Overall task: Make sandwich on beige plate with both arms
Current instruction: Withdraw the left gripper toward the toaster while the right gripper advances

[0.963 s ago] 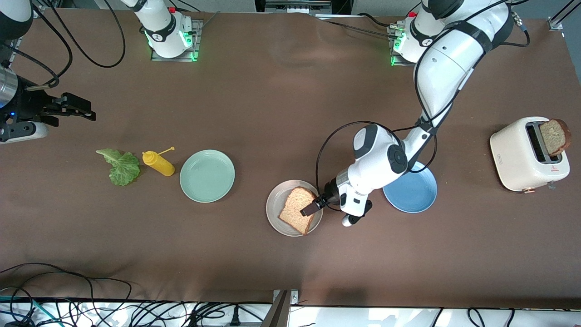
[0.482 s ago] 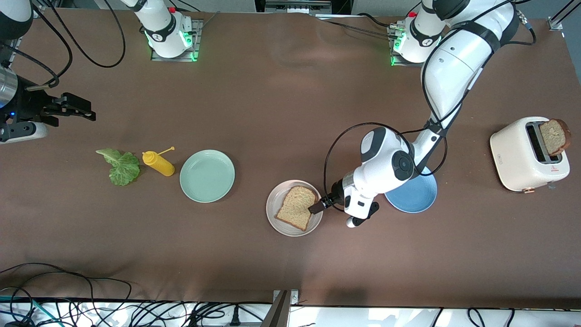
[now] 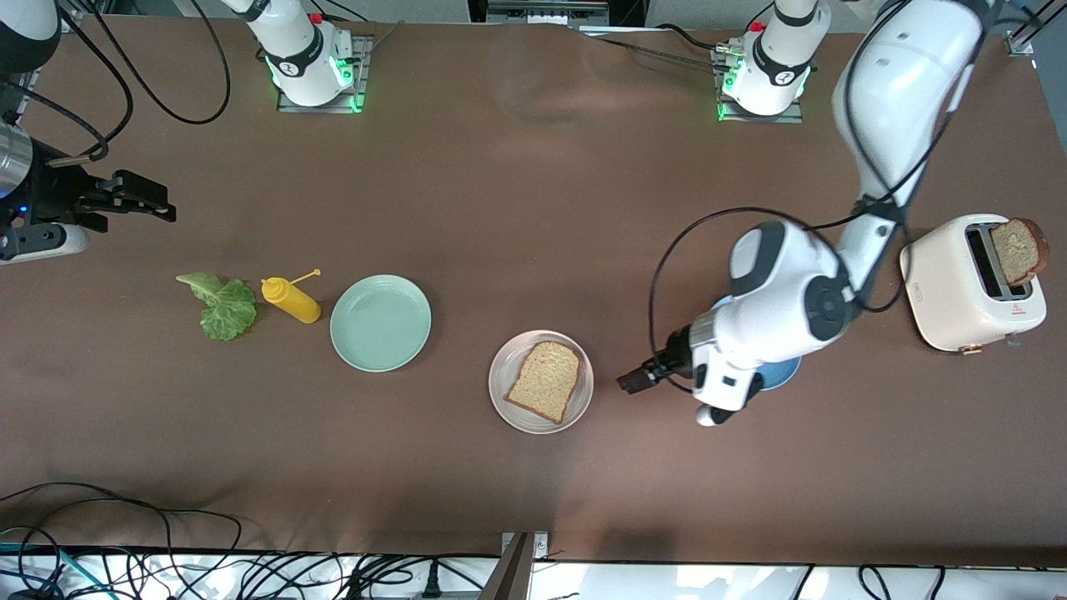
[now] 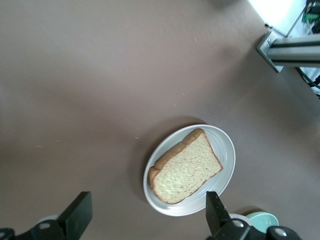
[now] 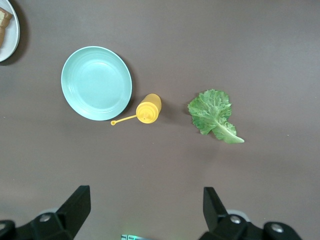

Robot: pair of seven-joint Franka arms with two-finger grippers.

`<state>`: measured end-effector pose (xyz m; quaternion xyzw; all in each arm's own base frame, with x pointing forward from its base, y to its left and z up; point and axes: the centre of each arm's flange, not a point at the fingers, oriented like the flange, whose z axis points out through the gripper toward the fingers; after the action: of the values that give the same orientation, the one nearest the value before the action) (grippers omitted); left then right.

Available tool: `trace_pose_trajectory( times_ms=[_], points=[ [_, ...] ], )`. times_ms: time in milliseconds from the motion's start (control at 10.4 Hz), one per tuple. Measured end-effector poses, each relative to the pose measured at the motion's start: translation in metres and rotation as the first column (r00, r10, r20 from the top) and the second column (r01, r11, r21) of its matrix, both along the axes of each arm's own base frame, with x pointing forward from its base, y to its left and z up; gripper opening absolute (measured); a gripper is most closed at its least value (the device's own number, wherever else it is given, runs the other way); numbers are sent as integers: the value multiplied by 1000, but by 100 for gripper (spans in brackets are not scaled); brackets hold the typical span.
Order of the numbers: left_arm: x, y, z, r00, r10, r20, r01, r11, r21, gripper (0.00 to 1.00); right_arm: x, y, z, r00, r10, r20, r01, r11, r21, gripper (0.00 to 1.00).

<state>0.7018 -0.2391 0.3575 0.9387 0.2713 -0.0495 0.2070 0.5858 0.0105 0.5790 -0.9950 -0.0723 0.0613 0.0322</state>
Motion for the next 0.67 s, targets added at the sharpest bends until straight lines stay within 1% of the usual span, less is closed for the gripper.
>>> trace_pose_trajectory(
  times_ms=[193, 385, 578, 674],
  points=[
    [0, 61, 56, 999, -36, 6, 35, 998, 47, 100, 2, -7, -4, 1000, -7, -5, 7, 1000, -1, 100],
    [-9, 122, 101, 997, -79, 4, 78, 993, 94, 100, 6, -20, -11, 1000, 11, -9, -11, 1000, 4, 100],
    [-19, 192, 129, 990, -140, 4, 139, 981, 136, 100, 12, -35, -24, 999, 37, -18, -37, 999, 3, 100],
    [-26, 232, 141, 986, -167, 2, 164, 970, 180, 100, 15, -40, -29, 999, 46, -21, -47, 999, -12, 100]
  ],
)
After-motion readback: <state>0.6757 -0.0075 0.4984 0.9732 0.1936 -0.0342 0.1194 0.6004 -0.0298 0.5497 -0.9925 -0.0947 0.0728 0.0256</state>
